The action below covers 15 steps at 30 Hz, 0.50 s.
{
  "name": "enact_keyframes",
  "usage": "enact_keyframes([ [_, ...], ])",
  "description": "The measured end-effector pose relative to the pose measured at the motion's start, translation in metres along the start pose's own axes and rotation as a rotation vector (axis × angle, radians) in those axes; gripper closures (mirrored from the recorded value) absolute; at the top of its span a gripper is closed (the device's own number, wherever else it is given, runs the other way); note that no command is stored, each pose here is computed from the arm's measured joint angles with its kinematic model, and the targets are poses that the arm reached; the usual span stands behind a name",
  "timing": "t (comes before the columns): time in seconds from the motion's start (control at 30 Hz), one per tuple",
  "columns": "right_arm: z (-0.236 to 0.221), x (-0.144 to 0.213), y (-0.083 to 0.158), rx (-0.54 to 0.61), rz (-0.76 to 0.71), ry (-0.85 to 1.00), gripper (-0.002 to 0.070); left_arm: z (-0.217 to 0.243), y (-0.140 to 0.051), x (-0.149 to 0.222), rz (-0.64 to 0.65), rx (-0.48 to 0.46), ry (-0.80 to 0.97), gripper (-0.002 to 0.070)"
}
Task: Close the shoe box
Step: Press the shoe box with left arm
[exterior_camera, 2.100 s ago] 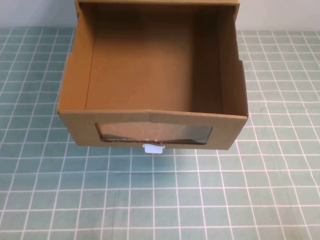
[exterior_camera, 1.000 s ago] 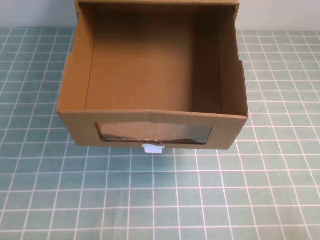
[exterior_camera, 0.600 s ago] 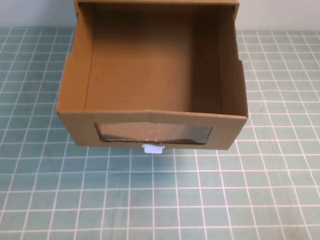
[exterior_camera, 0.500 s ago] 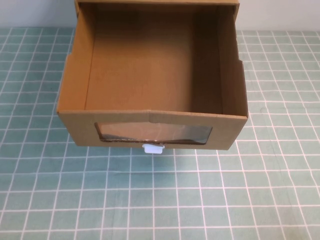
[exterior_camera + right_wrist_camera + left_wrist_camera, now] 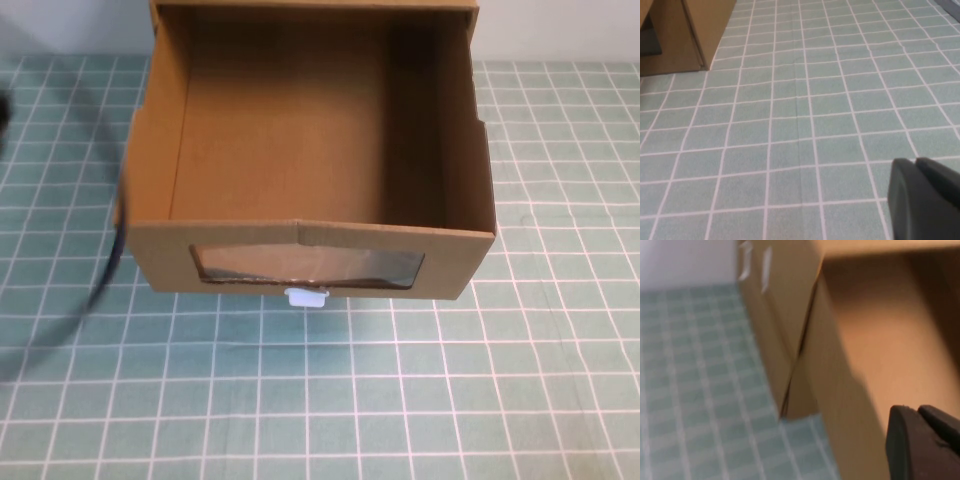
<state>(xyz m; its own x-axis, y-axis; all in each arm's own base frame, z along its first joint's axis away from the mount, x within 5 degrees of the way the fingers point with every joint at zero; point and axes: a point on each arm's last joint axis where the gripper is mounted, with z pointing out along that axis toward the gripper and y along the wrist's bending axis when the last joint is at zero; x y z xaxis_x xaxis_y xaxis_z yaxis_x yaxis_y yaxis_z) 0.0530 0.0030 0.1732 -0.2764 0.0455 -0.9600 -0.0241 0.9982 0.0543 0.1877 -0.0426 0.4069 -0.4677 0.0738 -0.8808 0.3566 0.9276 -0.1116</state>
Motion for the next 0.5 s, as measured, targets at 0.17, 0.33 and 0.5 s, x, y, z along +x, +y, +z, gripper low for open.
enact_keyframes([
  [0.17,0.000,0.000,0.000,0.000,0.000,0.000,0.0688,0.065,0.011,-0.064,0.071,0.144,0.030,0.0680],
  [0.33,0.000,0.000,0.000,0.000,0.000,0.000,0.0688,0.121,0.018,-0.101,0.108,0.249,0.034,0.0680],
  [0.5,0.000,0.000,0.000,0.000,0.000,0.000,0.0687,0.169,0.013,-0.118,0.152,0.304,0.033,0.0680],
])
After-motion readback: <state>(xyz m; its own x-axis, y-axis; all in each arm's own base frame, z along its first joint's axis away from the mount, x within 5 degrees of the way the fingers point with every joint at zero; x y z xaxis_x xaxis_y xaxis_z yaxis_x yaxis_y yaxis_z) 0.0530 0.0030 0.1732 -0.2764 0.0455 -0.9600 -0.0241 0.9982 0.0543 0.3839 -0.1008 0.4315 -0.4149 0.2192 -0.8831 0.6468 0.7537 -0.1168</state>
